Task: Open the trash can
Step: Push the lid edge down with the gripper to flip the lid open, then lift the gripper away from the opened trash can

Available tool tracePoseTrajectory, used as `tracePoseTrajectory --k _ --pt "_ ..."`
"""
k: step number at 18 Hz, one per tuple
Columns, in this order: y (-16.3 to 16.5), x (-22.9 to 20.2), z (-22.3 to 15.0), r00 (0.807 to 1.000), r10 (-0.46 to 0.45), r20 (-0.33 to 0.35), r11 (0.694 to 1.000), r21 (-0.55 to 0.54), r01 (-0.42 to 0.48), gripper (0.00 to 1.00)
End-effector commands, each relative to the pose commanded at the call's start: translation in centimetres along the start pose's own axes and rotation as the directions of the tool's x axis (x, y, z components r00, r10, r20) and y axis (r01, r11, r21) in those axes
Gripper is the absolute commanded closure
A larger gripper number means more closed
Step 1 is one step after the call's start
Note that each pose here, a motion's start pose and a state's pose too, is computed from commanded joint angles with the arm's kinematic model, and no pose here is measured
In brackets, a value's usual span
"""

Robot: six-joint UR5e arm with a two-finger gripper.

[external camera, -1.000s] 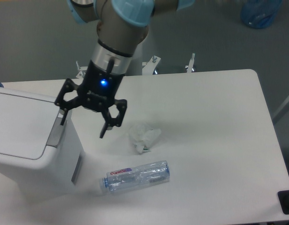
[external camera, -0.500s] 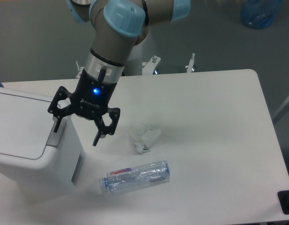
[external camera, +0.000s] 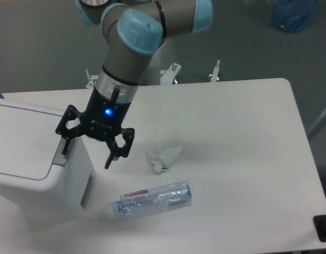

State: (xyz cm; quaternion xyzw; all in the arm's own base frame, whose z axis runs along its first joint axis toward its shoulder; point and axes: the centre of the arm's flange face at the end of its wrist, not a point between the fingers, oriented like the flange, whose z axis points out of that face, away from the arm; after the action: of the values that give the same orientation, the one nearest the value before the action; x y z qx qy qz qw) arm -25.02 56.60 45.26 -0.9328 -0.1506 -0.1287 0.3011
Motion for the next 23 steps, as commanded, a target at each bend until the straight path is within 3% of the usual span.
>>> tracePoseTrajectory --k 11,15,18,23 --pt "-1.8 0.9 -2.6 1.000 0.018 0.014 0.999 0.047 -0.018 0.00" --pt "-2.8 -2.2 -4.7 0.995 0.066 0.068 0.994 0.082 -0.072 0.00" --pt "-2.2 -6.6 -5.8 0.971 0.172 0.168 0.982 0.043 -0.181 0.00" --pt "0.4 -16.6 -5.0 0.893 0.340 0.294 0.939 -0.152 -0.307 0.00"
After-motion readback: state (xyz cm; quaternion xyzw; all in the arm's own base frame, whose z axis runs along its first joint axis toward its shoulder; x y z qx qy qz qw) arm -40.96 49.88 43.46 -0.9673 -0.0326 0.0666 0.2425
